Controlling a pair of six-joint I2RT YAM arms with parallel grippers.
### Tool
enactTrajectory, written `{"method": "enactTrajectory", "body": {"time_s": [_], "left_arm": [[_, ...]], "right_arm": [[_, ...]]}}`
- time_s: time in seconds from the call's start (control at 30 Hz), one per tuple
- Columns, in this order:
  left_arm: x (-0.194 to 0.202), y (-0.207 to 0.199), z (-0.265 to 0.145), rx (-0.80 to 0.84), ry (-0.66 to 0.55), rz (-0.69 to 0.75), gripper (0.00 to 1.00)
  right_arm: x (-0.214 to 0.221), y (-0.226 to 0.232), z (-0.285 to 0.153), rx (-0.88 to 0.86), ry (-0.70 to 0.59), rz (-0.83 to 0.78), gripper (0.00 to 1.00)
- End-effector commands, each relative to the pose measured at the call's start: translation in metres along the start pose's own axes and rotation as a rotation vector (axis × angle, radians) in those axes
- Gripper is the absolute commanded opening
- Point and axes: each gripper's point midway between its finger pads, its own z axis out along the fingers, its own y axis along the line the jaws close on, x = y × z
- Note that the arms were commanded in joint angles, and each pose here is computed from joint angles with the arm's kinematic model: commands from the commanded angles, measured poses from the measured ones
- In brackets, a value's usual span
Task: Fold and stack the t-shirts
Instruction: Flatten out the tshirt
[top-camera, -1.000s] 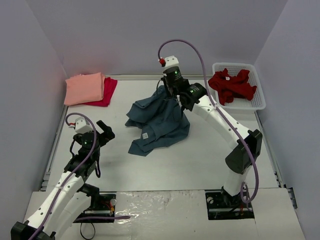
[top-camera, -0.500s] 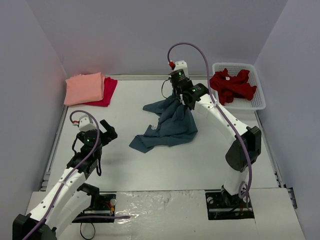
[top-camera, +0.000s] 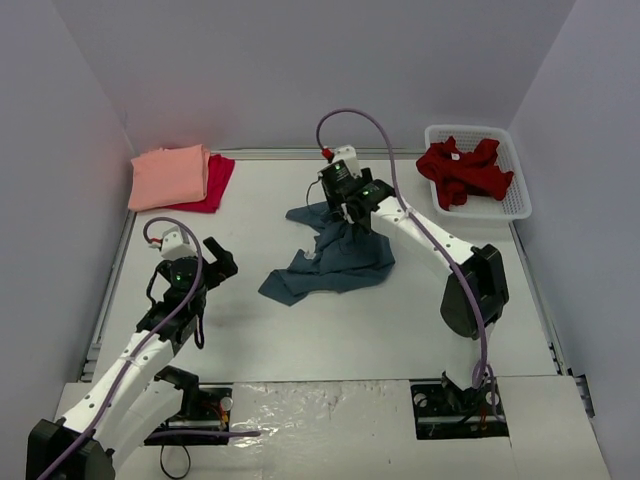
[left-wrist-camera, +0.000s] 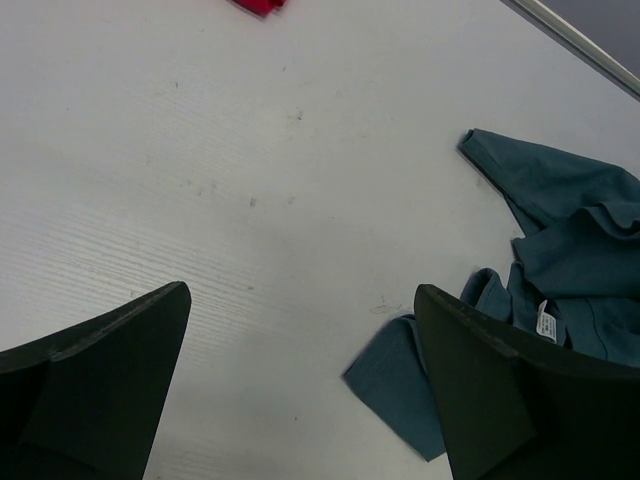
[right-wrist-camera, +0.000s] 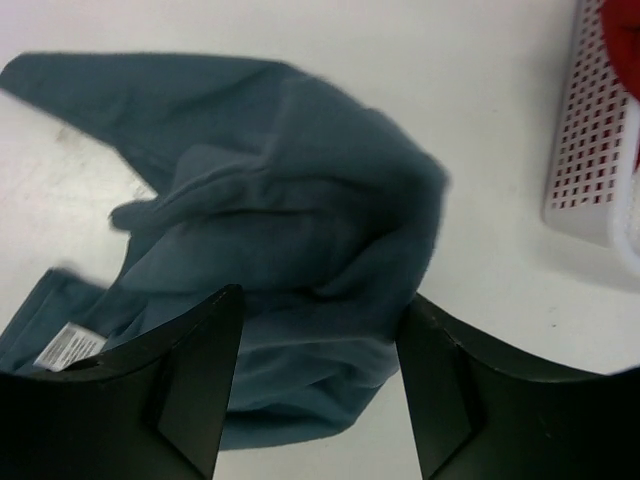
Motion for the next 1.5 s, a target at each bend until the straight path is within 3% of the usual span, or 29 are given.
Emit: {"method": "enactTrajectory", "body": {"time_s": [0.0,0.2,0.93,1.13,1.3,1.47], "left_arm": [[-0.007,-0.005,0.002,0.016,-0.023,-0.004,0.94],[0.005,-0.002,0.003,0.018,0.005,-0.006,0.94],[0.008,0.0,0.0,0.028,0.011,-0.002,0.94],[0.01,0.001,-0.001,0.025,0.014,0.005,0.94],[0.009,0.002,-0.001,0.021,0.012,0.007,0.94],[0.009,0.001,-0.001,0.025,0.012,0.002,0.94]], "right_arm": [[0.009,0.022,-0.032,-0.047,-0.021,-0.026,0.57],[0.031,0.056,-0.047,-0.126,-0.021,-0.052,0.56],[0.112,0.095,-0.02,-0.204,0.131,-0.168,0.54],[0.081,0.09,-0.044,-0.137,0.019,-0.133,0.56],[0.04,0.097,-0.097,-0.183,-0.092,-0.109,0.56],[0.03,0.109,-0.12,-0.216,-0.125,-0.134,0.57]]}}
